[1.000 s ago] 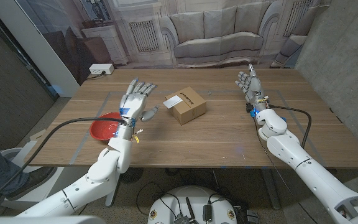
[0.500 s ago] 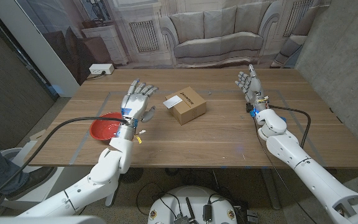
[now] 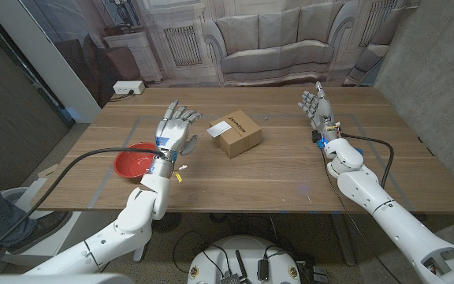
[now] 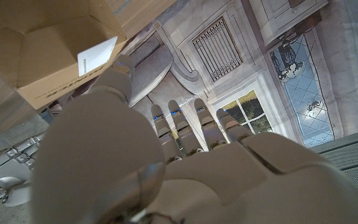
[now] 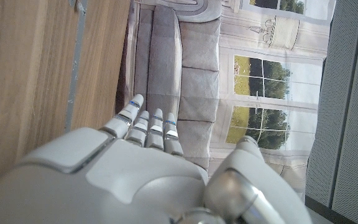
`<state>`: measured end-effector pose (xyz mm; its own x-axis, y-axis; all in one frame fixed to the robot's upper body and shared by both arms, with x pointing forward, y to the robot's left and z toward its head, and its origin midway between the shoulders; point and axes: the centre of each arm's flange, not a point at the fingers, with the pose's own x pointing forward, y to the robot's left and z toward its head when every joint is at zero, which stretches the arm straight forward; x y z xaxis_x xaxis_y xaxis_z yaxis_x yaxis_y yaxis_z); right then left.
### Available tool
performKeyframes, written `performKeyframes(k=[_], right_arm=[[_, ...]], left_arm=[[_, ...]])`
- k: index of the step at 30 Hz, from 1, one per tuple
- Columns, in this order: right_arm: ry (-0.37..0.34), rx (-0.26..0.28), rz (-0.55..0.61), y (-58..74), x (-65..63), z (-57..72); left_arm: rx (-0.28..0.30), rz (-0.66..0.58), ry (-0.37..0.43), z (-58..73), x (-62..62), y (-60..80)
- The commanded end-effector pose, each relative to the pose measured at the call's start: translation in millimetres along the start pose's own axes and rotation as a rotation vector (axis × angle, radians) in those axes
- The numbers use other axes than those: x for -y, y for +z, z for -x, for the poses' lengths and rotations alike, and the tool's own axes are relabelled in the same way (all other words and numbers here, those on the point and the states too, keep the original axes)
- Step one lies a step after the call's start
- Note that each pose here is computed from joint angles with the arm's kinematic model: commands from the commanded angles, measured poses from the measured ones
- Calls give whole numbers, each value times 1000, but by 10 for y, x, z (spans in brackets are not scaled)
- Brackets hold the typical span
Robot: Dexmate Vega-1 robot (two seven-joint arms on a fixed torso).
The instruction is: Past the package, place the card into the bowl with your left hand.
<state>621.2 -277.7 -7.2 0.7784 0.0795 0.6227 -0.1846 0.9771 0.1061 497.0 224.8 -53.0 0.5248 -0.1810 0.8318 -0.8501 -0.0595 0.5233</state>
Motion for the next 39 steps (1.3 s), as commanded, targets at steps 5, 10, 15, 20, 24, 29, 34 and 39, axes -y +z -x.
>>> performKeyframes(k=[5,10,15,20,24,29,34,39], right_arm=[[6,5,-6,7,-11,13],[5,6,-5,18,3,35],[-1,7,-9,34,13,52],[1,8,0,51,26,76],[-1,10,1,68,39,97],[-6,10,-3,79,53,119],[-7,7,-7,82,56,126],[-3,6,-4,82,53,118]], left_arm=[[0,4,23,32,92,76],[4,0,27,47,144,124],[10,1,23,43,190,152],[20,13,3,23,237,174],[25,33,-10,2,275,197],[18,45,-25,-20,322,237],[14,64,-27,-19,378,279],[4,81,-37,-16,425,305]])
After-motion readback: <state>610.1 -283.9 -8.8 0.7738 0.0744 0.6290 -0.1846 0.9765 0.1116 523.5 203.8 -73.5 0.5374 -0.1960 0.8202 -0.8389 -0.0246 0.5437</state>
